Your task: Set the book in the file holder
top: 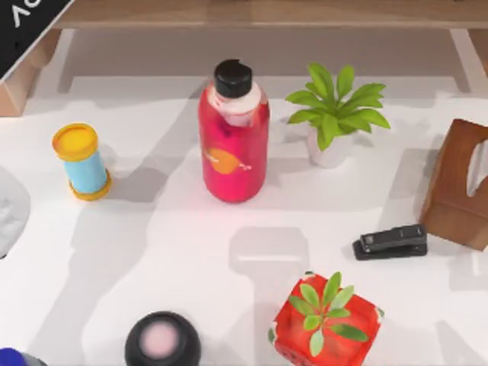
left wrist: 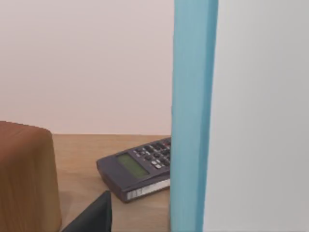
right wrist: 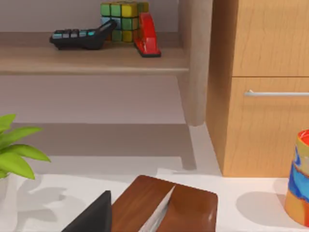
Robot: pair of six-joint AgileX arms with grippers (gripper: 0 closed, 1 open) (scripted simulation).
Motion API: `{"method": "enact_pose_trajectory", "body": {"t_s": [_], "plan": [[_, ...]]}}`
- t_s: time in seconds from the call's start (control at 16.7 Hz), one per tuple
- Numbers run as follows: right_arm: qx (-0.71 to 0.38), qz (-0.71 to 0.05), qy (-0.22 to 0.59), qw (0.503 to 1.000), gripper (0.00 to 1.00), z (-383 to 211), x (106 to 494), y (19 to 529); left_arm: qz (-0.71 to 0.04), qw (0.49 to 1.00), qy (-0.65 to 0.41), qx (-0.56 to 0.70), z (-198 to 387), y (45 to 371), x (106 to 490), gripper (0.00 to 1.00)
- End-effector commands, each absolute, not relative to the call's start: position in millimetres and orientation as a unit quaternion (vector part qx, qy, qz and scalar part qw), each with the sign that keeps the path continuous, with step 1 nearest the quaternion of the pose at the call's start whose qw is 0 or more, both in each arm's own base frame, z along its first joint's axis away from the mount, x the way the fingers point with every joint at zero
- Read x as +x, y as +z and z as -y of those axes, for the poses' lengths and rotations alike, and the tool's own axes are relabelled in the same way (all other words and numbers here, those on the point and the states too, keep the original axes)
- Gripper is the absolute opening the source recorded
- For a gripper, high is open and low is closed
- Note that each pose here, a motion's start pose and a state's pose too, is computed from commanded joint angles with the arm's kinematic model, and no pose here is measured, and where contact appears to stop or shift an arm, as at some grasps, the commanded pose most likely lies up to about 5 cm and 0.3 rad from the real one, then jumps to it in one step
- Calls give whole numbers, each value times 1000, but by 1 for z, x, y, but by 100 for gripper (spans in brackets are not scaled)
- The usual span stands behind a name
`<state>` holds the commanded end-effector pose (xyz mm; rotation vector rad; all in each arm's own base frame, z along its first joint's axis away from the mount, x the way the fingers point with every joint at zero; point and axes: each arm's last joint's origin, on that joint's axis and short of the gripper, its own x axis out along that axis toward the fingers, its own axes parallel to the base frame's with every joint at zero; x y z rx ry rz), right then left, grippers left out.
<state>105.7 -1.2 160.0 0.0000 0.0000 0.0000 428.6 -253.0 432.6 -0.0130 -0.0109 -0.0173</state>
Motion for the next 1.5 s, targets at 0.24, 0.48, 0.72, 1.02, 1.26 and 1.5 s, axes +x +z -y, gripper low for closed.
{"method": "enact_pose_trajectory", "body": {"t_s": [0.24, 0.48, 0.72, 1.02, 1.26, 1.5], "plan": [[0, 0, 0, 1000, 100, 1, 106, 160, 5, 1000, -9, -7, 253, 433, 429, 85], [0, 0, 0, 1000, 100, 1, 106, 160, 5, 1000, -9, -7, 253, 433, 429, 55], [0, 0, 0, 1000, 100, 1, 106, 160, 5, 1000, -9, -7, 253, 433, 429, 25], [0, 0, 0, 1000, 100, 1, 106, 160, 5, 1000, -9, -7, 253, 433, 429, 0], [0, 0, 0, 1000, 100, 1, 106, 160, 5, 1000, -9, -7, 253, 433, 429, 0], [0, 0, 0, 1000, 100, 1, 106, 160, 6, 1000, -10, -6, 254, 433, 428, 0]]}}
